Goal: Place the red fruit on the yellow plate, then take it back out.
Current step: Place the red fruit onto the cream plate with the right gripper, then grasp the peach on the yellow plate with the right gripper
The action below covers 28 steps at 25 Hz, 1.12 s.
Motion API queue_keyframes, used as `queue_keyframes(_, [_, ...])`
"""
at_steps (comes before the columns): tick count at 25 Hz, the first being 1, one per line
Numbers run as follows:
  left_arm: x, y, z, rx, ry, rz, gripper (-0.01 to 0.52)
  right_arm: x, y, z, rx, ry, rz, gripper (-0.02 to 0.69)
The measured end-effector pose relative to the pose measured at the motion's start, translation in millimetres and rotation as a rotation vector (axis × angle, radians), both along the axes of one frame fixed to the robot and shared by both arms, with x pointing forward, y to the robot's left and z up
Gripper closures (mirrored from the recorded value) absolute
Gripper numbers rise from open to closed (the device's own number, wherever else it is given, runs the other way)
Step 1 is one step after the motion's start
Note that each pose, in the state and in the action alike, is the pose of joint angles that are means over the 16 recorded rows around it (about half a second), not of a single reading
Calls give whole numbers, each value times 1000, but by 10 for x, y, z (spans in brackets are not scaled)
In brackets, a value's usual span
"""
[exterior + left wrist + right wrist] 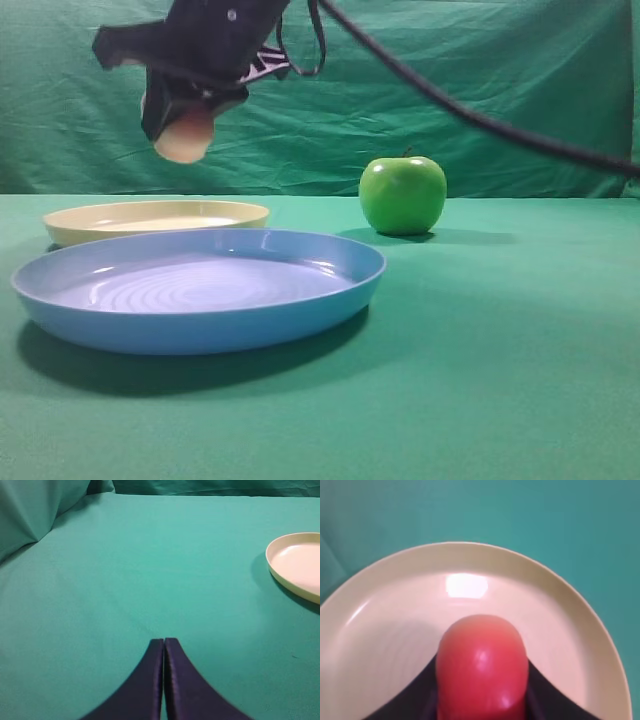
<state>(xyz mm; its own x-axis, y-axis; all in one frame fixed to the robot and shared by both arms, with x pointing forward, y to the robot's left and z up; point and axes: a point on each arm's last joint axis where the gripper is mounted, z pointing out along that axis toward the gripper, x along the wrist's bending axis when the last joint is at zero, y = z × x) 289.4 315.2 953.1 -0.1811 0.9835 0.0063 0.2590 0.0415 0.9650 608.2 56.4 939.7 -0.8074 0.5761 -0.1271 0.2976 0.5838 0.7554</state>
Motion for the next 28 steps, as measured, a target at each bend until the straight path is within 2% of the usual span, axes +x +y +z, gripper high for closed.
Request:
queue_keyframes(5, [0,0,0,0,0,0,514,18,9,-103,-7,5,-4,205])
queue_keyframes(9, [0,0,0,0,0,0,514,16,-19,-30,-12,17,0,89])
queue_keyframes(11, [0,0,0,0,0,0,514,10,-51,69,-15,26,3,55])
queue_keyframes(13, [0,0,0,0,0,0,514,-4,-98,204,-18,38,8,50])
queue_keyframes(15, [0,0,0,0,0,0,514,-30,-160,369,-24,55,15,79])
queue_keyframes(17, [0,0,0,0,0,0,514,-72,-237,559,-33,75,24,140])
queue_keyframes(28, [0,0,0,0,0,0,514,-566,-809,1670,-74,219,32,568])
